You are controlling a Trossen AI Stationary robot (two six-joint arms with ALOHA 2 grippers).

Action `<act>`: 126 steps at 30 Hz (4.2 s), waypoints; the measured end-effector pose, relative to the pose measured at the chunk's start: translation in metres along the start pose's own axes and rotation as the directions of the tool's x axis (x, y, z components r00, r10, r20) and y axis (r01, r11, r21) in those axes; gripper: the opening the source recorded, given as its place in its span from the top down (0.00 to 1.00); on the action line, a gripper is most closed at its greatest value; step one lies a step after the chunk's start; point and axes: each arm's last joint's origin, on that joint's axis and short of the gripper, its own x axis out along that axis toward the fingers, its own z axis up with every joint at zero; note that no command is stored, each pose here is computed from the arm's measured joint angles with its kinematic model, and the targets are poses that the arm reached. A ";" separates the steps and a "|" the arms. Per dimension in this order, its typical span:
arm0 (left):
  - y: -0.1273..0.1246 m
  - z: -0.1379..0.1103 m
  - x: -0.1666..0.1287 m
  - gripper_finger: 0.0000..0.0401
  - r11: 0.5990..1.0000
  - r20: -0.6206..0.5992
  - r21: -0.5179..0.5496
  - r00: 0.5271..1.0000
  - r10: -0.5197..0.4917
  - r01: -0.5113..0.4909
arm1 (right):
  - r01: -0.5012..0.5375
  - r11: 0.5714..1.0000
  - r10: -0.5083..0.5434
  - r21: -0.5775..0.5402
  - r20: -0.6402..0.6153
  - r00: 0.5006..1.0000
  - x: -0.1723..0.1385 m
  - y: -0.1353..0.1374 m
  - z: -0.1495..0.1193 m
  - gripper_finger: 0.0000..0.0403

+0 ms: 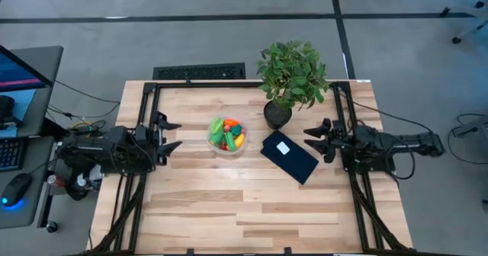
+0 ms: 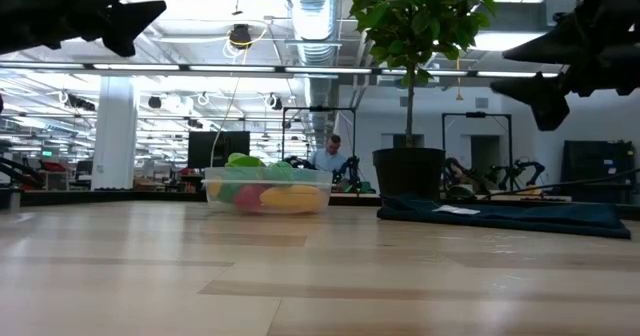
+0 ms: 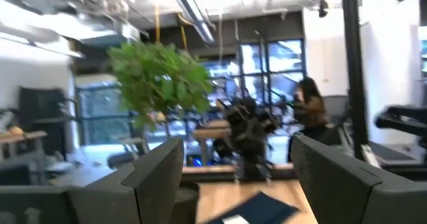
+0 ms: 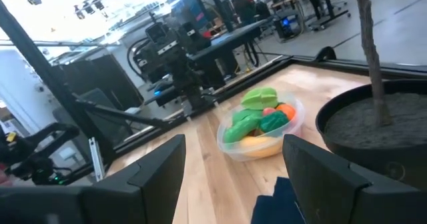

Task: Pick and placing Produce into tupperware
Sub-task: Return to Home Position

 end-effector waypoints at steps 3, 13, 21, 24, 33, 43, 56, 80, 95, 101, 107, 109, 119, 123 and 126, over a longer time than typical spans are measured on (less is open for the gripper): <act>0.001 0.000 0.000 0.34 1.000 0.003 0.004 1.000 0.022 -0.022 | 0.004 1.000 -0.004 0.010 -0.005 1.000 0.000 -0.003 0.001 0.39; -0.002 -0.020 -0.002 0.34 0.989 -0.197 -0.140 0.978 -0.072 0.045 | -0.037 0.998 0.034 -0.046 -0.055 0.998 0.001 -0.008 0.000 0.39; 0.000 -0.030 -0.004 0.34 0.993 -0.299 -0.114 0.954 0.001 -0.037 | 0.041 0.995 -0.051 -0.092 -0.102 0.993 0.006 -0.014 -0.004 0.39; 0.000 -0.030 -0.004 0.34 0.993 -0.301 -0.105 0.953 0.017 -0.051 | 0.082 0.993 -0.093 -0.089 -0.122 0.988 0.008 -0.019 -0.006 0.39; 0.001 -0.030 -0.004 0.34 0.999 -0.300 0.029 0.953 0.039 -0.031 | 0.124 0.991 -0.130 -0.057 -0.133 0.982 0.010 -0.027 -0.004 0.39; -0.004 -0.032 -0.005 0.34 0.992 -0.312 -0.039 0.942 -0.124 0.118 | -0.216 0.929 0.150 -0.299 -0.228 0.962 0.009 -0.012 -0.008 0.41; -0.004 -0.032 -0.005 0.34 0.992 -0.313 -0.060 0.942 -0.125 0.112 | -0.300 0.852 0.260 -0.429 -0.152 0.954 0.003 0.008 -0.006 0.51; -0.005 -0.028 -0.004 0.34 0.990 -0.269 -0.031 0.953 -0.143 0.140 | -0.315 0.771 0.294 -0.554 -0.129 0.947 -0.007 0.014 -0.002 0.72; -0.004 -0.027 -0.004 0.34 0.990 -0.261 0.007 0.956 -0.136 0.143 | -0.319 0.761 0.298 -0.565 -0.132 0.945 -0.007 0.014 -0.002 0.73; -0.003 -0.030 -0.004 0.34 0.993 -0.287 0.020 0.952 -0.102 0.112 | -0.318 0.775 0.295 -0.545 -0.133 0.946 -0.007 0.014 -0.002 0.73; -0.003 -0.031 -0.004 0.34 0.995 -0.300 0.032 0.950 -0.085 0.099 | -0.316 0.782 0.291 -0.538 -0.133 0.947 -0.007 0.014 -0.002 0.73; -0.003 -0.032 -0.005 0.34 0.994 -0.309 0.030 0.947 -0.094 0.109 | -0.316 0.782 0.291 -0.537 -0.133 0.947 -0.007 0.014 -0.002 0.73; -0.005 -0.032 -0.005 0.34 0.989 -0.312 0.019 0.940 -0.135 0.149 | -0.321 0.790 0.295 -0.523 -0.134 0.946 -0.007 0.014 -0.002 0.73; -0.005 -0.032 -0.005 0.34 0.988 -0.312 0.018 0.940 -0.138 0.151 | -0.323 0.813 0.295 -0.484 -0.135 0.946 -0.007 0.014 -0.002 0.73; -0.005 -0.032 -0.005 0.34 0.989 -0.312 0.017 0.940 -0.137 0.150 | -0.324 0.836 0.295 -0.443 -0.135 0.946 -0.007 0.014 -0.002 0.73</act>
